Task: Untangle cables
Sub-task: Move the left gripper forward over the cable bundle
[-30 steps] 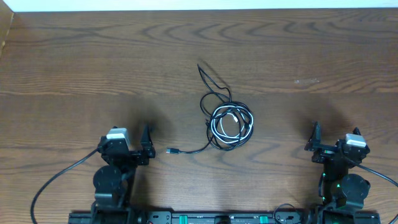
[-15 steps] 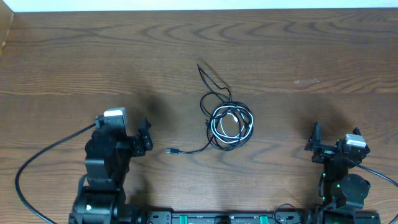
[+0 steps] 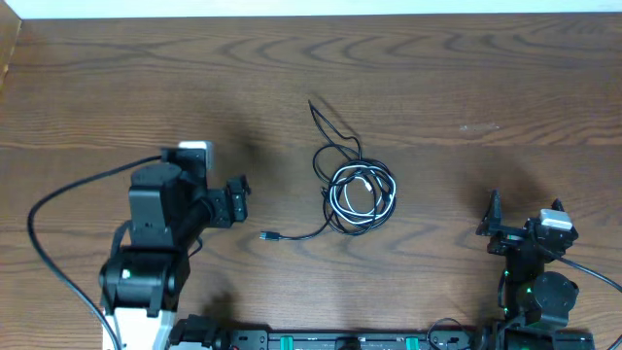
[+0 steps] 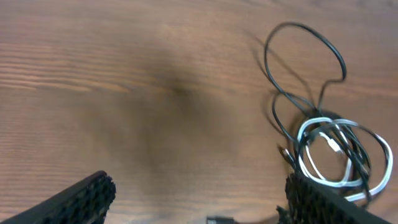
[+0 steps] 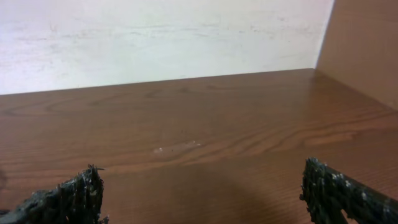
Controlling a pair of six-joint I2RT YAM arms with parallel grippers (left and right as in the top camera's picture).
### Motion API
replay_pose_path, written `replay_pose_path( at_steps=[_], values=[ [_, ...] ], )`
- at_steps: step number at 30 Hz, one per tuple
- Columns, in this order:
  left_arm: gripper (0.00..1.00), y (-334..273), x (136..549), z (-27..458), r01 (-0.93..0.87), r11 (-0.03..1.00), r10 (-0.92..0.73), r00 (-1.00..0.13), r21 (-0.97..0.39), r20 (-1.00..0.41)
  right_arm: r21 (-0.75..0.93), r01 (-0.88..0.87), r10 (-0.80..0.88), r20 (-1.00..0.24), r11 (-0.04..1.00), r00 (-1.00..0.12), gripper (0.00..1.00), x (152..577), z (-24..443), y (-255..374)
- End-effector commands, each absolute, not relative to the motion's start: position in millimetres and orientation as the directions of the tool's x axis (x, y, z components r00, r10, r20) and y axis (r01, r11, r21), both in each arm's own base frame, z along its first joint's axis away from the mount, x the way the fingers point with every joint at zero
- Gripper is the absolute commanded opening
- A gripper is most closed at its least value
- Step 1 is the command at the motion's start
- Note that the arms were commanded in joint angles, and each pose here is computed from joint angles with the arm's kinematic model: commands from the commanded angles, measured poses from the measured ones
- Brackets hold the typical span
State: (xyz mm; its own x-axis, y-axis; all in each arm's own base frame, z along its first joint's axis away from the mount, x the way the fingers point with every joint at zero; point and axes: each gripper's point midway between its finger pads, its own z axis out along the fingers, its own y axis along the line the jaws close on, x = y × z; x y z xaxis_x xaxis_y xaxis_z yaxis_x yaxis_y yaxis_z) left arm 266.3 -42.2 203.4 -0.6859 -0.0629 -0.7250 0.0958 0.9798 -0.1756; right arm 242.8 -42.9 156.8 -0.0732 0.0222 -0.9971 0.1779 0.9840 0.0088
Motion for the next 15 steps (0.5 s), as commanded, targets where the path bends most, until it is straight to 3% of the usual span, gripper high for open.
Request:
replay_pose_path(
  at_steps=[1, 5, 15],
  values=[
    [0.88, -58, 270, 219, 0.210, 0.960, 0.012, -0.692, -0.184, -0.722, -0.006, 0.166, 0.007, -0.997, 0.986, -0.076, 0.99, 243, 156, -41],
    [0.88, -64, 271, 218, 0.261, 0.949, 0.078, -0.742, -0.180, -0.666, -0.006, 0.166, 0.007, -0.997, 0.986, -0.075, 0.99, 243, 156, -41],
    [0.88, -106, 278, 220, 0.429, 0.884, 0.222, -0.734, -0.185, -0.642, -0.006, 0.166, 0.007, -0.997, 0.986, -0.076, 0.99, 243, 156, -41]
  ],
)
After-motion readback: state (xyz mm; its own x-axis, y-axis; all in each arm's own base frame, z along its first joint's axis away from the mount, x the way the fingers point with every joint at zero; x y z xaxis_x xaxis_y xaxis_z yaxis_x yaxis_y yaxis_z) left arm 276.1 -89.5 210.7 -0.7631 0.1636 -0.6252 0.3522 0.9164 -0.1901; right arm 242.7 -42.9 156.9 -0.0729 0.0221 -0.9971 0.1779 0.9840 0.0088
